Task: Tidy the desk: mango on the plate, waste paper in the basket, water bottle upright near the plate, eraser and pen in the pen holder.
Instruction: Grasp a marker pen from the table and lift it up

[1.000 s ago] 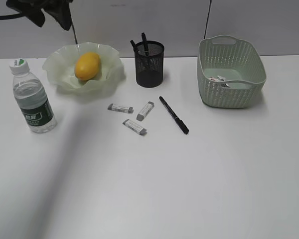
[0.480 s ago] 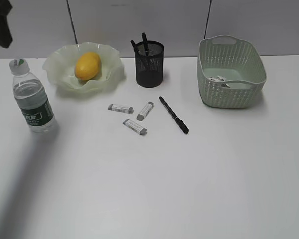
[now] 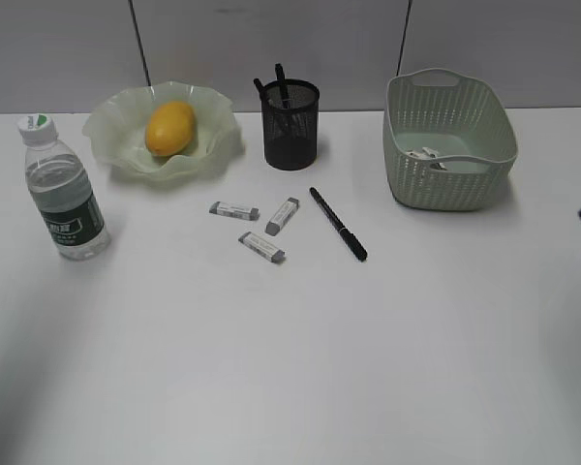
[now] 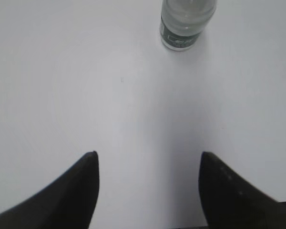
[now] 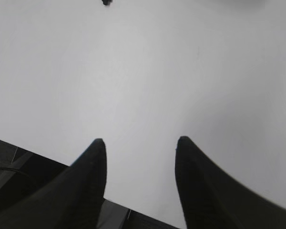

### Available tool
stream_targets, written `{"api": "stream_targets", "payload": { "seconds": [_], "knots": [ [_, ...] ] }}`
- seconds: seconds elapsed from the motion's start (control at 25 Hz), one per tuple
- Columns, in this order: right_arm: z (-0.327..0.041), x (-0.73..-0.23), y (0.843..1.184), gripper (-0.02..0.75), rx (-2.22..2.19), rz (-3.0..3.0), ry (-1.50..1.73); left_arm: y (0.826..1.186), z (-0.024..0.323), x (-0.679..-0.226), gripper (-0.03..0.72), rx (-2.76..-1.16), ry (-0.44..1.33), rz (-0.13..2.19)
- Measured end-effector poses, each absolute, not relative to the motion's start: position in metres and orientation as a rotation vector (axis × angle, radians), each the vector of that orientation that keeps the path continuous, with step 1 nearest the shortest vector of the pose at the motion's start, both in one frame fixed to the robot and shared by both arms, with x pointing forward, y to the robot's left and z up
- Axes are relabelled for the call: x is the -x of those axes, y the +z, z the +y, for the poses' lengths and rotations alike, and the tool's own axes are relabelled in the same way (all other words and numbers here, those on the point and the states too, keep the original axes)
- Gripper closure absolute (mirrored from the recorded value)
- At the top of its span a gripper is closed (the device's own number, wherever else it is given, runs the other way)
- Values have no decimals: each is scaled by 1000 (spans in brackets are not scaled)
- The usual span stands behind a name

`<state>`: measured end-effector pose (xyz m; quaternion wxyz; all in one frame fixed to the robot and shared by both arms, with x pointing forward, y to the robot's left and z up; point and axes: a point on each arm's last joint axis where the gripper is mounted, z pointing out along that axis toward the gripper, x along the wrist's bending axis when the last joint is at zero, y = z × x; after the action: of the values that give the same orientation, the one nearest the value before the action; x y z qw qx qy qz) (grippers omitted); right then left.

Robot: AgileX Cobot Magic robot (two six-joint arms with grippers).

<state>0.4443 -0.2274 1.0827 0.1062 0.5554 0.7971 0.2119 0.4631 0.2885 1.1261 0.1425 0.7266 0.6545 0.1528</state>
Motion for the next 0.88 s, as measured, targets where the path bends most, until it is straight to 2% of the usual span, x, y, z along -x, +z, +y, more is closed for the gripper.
{"api": "stream_targets", "payload": {
  "seconds": [0.44, 0.88],
  "knots": [
    [-161, -519, 1057, 356, -1536, 2563, 535, 1117, 295, -347, 189, -1950, 614, 1755],
    [-120, -583, 1022, 385, -1529, 2636, 452, 1081, 298, -271, 190, -1808, 731, 1629]
  ]
}}
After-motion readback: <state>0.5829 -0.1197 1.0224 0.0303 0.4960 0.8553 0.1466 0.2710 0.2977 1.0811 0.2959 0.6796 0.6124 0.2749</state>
